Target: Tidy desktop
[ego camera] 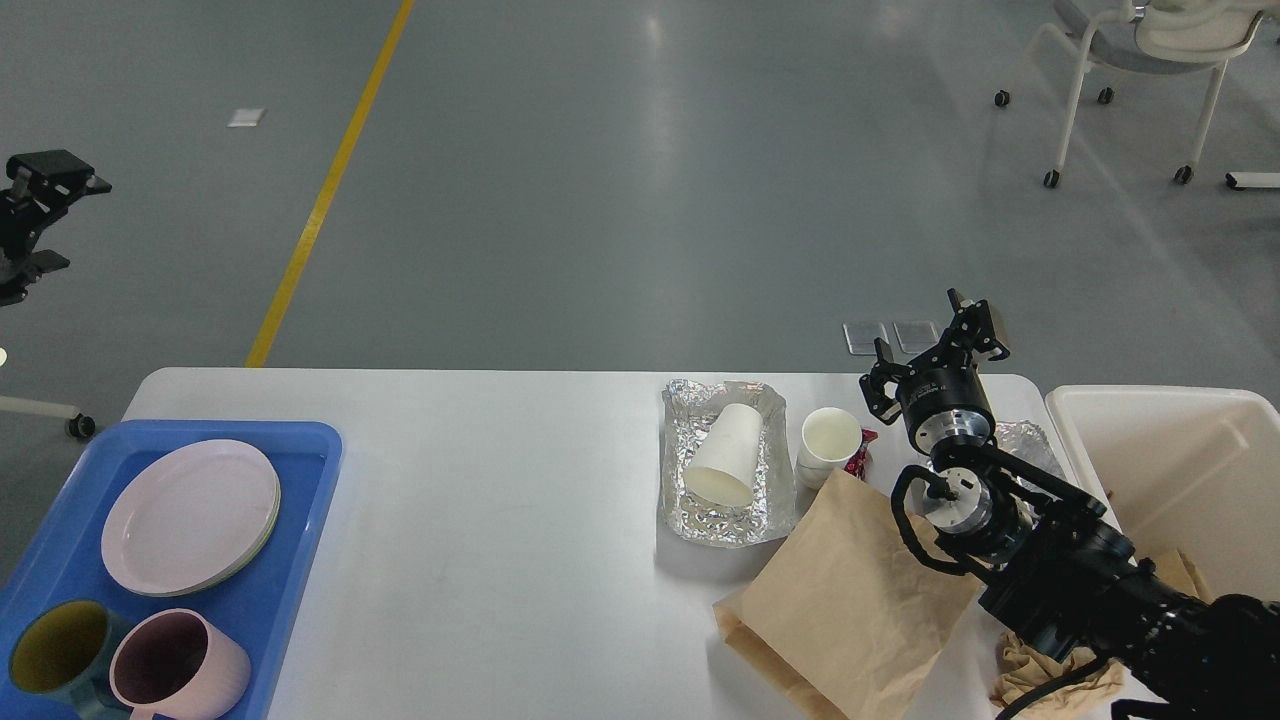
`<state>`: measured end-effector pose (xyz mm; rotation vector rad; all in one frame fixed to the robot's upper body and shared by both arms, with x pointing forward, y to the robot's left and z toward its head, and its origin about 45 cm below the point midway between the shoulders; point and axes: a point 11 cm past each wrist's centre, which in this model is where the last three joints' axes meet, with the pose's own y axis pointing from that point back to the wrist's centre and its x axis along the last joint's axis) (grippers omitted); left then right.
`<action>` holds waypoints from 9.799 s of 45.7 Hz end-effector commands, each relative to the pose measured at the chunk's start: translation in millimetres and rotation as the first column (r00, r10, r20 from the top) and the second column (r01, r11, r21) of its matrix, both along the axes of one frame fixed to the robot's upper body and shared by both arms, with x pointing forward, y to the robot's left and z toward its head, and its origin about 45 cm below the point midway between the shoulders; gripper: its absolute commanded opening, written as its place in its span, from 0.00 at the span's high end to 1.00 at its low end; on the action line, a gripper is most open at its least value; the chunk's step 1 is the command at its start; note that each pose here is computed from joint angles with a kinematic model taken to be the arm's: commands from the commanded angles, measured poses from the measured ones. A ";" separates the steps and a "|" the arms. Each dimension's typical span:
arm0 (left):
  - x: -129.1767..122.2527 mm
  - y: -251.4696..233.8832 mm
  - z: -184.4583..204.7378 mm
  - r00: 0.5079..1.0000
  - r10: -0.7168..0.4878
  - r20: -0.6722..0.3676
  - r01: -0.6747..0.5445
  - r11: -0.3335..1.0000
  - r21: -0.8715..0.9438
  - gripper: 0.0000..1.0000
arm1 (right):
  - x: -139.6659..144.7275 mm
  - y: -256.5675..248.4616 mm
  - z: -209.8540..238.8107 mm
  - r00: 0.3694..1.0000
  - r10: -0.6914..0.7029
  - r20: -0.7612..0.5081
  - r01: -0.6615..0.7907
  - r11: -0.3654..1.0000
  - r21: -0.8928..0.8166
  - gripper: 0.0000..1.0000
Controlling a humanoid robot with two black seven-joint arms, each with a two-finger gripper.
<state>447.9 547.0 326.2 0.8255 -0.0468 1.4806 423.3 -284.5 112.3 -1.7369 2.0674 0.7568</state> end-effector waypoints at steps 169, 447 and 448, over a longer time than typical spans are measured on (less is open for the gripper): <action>-11.9 -129.6 -153.5 0.677 0.585 0.447 0.074 0.549 -0.832 0.03 | 0.0 0.0 0.0 1.000 0.000 0.000 0.000 1.000 0.000 0.00; -12.4 -129.3 -154.2 0.676 0.587 0.445 0.073 0.548 -0.833 0.03 | -2.5 11.3 70.6 0.104 0.113 -0.988 -0.908 -0.394 -0.140 0.05; -12.4 -129.3 -154.2 0.676 0.587 0.445 0.073 0.548 -0.833 0.03 | -2.4 11.3 67.0 0.107 0.111 -0.988 -0.908 -0.393 -0.143 0.06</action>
